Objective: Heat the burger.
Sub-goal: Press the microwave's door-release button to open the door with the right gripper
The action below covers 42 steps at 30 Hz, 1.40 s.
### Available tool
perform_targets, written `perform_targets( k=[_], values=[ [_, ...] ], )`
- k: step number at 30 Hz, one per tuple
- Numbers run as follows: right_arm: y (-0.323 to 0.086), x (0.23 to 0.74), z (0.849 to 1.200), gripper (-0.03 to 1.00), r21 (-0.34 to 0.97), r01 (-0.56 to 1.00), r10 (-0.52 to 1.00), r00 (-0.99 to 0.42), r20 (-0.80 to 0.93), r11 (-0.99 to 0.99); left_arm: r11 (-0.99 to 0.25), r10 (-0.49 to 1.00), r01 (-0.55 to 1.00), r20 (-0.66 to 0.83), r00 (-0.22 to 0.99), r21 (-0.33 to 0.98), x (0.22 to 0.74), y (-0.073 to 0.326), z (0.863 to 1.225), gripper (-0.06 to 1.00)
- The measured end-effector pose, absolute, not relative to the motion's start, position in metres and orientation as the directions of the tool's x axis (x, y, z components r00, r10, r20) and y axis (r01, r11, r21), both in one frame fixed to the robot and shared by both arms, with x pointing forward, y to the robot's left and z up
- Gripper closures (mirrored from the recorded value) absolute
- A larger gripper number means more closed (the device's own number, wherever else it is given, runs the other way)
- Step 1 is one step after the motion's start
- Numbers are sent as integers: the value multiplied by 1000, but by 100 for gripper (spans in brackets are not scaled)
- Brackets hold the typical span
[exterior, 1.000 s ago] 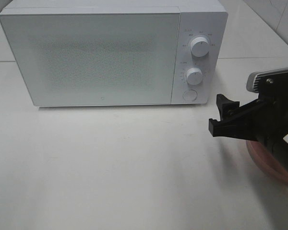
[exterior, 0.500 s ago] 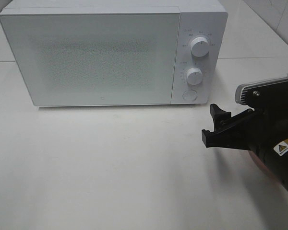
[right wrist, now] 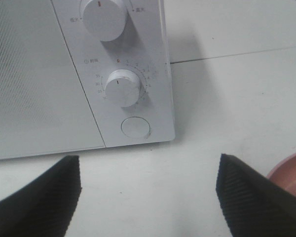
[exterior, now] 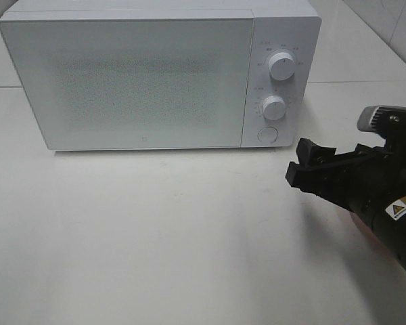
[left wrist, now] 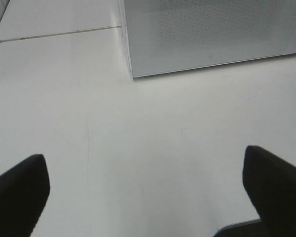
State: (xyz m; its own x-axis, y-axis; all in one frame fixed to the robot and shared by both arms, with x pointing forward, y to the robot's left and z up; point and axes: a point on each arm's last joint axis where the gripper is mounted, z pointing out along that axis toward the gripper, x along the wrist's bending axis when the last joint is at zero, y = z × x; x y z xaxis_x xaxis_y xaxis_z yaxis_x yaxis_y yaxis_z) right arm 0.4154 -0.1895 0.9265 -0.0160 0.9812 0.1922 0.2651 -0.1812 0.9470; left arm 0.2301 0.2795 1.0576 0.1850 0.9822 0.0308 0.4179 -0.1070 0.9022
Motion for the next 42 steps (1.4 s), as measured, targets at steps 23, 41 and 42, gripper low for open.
perform_targets(
  k=[23,41,42],
  values=[
    [-190,415,927,69,345,156,373,215,903,-925,-107,982,418,31,185,902,230,280,1058,-4],
    [-192,414,920,95,43,55,58,323,945,-998,-107,982,418,31,185,902,230,280,1058,-4],
    [-192,414,919,95,42,55,58,329,943,-998,-107,982,418,31,185,902,230,280,1058,-4]
  ],
)
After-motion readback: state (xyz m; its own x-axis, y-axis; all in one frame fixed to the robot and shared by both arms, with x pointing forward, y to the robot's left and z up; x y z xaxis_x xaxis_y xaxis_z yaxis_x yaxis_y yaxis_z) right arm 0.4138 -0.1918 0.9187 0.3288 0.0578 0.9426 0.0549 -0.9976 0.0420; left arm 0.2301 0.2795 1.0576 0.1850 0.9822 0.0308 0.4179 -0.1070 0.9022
